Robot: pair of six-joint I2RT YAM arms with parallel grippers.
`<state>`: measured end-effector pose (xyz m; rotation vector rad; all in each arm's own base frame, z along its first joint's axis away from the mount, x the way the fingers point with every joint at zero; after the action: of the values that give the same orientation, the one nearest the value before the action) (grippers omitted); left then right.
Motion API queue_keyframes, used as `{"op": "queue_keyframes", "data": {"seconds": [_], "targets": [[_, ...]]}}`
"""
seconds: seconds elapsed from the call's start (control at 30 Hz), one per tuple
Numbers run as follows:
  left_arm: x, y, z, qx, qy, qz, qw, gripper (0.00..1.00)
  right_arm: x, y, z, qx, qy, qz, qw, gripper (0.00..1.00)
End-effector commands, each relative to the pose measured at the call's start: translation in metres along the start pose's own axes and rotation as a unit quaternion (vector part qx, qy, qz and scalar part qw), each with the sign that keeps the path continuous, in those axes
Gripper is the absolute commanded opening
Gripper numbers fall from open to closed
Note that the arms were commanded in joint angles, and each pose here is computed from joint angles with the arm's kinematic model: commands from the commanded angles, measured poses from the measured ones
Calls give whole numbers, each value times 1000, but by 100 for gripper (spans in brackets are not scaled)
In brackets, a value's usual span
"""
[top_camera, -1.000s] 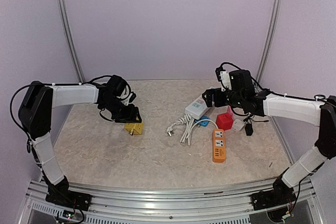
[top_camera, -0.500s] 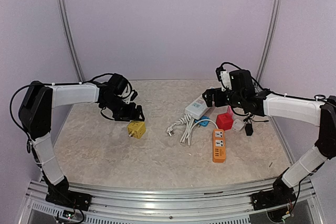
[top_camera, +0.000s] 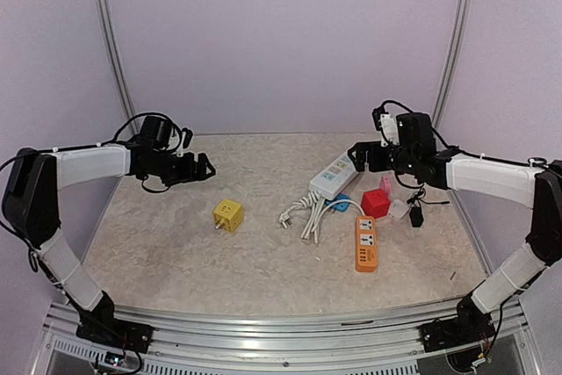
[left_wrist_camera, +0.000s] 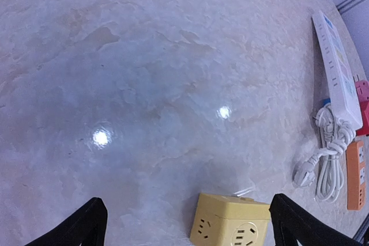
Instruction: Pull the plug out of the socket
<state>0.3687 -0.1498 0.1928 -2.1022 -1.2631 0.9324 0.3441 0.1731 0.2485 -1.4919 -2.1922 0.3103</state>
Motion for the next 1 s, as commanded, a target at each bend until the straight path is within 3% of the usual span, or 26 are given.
{"op": "queue_keyframes", "data": {"seconds": [0.0,0.17,0.43,0.67,0.97], "targets": [[44,-34,-13,-123,-25,-24,992,97,-32,9,-3,-2,12,2,1000,100],[96,-82,-14,-238,-28,-87,967,99,-85,4,-5,-28,30,28,999,100],[150,-150,26,-372,-35,-231,898,99,-149,-37,4,-124,22,102,987,100],[157,-165,69,-406,-16,-305,861,99,-178,-77,35,-231,4,154,961,100],[156,-154,100,-408,-22,-307,859,99,-177,-101,72,-266,-22,203,942,100]]}}
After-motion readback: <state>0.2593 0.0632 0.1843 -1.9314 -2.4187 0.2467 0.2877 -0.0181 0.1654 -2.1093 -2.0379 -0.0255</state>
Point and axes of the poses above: each gripper's point midway between its finger pads, its own y axis out along the fingers, its own x axis along the line the jaws close on, z = x × y, the point moved 9 cm from there along -y, back along the fingers, and after that the axes turned 6 degrees about y, right-handed, at the moved point
